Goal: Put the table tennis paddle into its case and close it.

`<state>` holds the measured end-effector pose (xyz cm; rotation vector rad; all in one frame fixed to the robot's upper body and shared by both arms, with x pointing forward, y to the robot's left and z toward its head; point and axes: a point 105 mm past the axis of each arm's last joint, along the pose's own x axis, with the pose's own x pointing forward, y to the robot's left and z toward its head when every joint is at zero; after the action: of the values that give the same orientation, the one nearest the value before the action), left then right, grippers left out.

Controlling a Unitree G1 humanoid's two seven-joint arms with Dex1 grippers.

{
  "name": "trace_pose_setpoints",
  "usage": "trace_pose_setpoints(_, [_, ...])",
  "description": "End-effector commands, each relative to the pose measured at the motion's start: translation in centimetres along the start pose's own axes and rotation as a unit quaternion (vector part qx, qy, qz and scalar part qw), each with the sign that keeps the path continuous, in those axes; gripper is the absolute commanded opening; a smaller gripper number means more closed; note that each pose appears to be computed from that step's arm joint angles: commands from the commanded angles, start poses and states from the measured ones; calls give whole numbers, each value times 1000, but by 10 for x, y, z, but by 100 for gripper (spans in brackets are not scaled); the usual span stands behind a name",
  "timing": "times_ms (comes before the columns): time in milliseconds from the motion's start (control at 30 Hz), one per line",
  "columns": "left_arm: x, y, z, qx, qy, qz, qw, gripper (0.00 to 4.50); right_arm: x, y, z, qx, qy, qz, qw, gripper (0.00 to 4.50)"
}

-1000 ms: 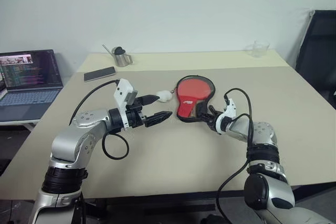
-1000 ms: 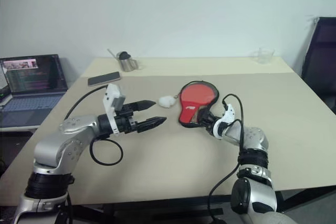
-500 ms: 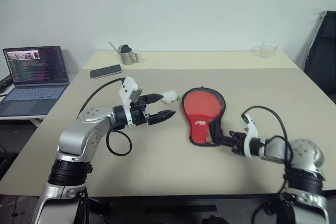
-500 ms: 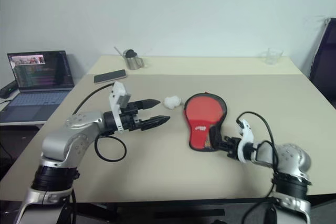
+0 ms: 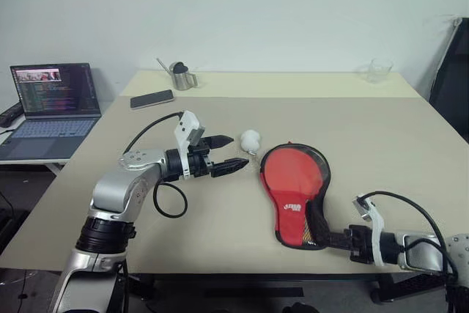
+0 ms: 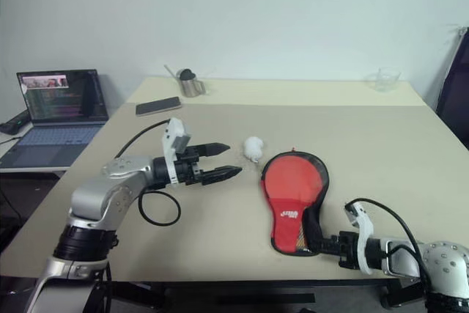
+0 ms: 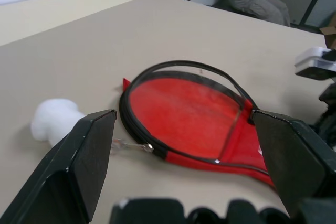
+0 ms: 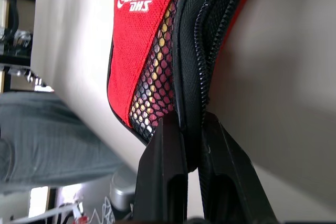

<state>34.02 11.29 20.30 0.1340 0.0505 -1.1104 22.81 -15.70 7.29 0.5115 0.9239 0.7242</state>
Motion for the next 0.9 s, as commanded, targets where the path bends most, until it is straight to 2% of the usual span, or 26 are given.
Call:
trace_pose_setpoints(33, [2,-1,12,23,-14,-9,1000,450,5,6,-34,4,81,13,997,1])
trace_pose_setpoints(433, [3,1,14,27,-14,-12,999,450,0,8,-44,-8,109,19,994,1])
trace_pose_setpoints(633, [3,0,14,28,-13,-12,999,450,3,-1,-40,-10,105,-3,994,1])
trace_pose_setpoints(833, [4,1,14,29,-13,-9,999,450,6,-5,-21,-34,80,-21,996,1])
trace_pose_setpoints(900, [4,1,13,30,-13,-8,999,450,5,-5,-15,-36,73,-20,996,70])
